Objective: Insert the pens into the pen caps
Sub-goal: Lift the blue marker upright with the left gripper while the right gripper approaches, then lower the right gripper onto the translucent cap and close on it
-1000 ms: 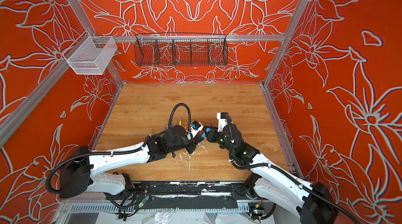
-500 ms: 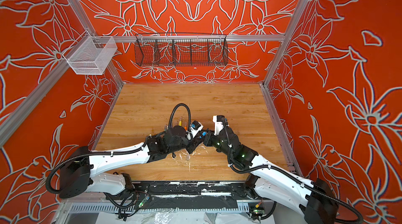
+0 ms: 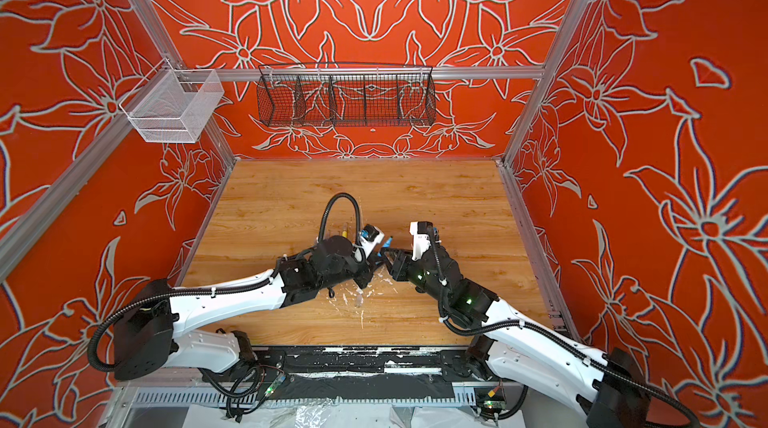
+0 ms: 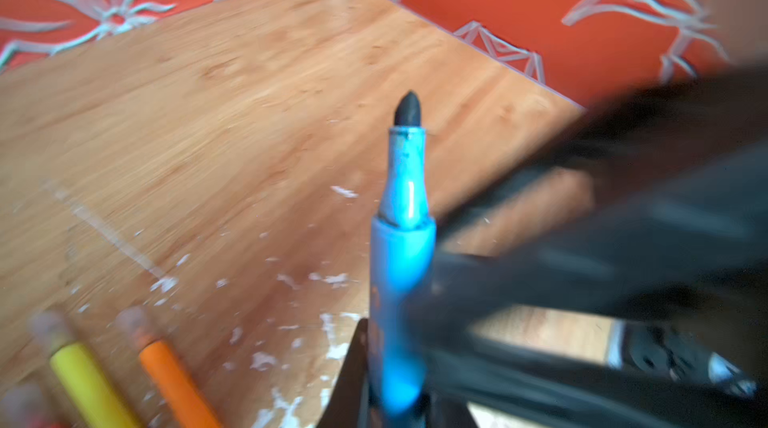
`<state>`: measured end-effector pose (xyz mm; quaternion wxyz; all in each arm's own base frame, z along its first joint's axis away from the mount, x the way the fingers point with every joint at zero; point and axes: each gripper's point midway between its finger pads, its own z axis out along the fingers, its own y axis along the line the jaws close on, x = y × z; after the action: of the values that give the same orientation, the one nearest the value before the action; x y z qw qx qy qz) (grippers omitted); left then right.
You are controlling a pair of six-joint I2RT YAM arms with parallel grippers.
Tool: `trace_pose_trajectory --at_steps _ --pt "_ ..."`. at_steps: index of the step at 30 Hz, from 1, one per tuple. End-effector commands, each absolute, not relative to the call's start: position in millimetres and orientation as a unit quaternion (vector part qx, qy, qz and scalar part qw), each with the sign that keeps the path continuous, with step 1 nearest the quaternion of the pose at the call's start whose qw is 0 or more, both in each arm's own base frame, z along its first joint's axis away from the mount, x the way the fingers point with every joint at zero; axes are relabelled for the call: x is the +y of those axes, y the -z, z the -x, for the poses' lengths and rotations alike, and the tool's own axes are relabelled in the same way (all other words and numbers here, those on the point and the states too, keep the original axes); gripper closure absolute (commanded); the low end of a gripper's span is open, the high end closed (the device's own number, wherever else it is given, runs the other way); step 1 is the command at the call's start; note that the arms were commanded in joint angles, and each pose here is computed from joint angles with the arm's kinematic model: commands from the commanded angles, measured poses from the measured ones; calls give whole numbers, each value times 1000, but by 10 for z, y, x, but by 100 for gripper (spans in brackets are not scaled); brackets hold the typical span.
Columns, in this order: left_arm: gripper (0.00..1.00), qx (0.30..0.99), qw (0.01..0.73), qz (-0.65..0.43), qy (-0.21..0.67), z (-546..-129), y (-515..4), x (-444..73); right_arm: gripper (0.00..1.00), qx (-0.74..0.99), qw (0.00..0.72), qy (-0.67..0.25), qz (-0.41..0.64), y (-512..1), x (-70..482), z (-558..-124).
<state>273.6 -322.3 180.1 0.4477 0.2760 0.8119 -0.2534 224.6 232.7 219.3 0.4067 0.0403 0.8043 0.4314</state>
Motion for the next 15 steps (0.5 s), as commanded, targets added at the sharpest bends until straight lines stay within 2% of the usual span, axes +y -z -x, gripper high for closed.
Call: trace_pose_trajectory --at_steps 1,7,10,15 --pt "100 842 449 -168 248 -3056 -1768 -2822 54 819 405 -405 -29 -2247 2289 -2203" --pt "100 860 482 -27 164 -3310 -1690 -2073 51 873 352 -333 50 -1885 2642 -2019" --pt "100 861 493 6 124 -3328 -1684 -1861 51 896 331 -283 89 -1708 2829 -1941" --pt "100 858 498 56 109 -3302 -1655 -1628 52 917 307 -224 121 -1445 2987 -1848"
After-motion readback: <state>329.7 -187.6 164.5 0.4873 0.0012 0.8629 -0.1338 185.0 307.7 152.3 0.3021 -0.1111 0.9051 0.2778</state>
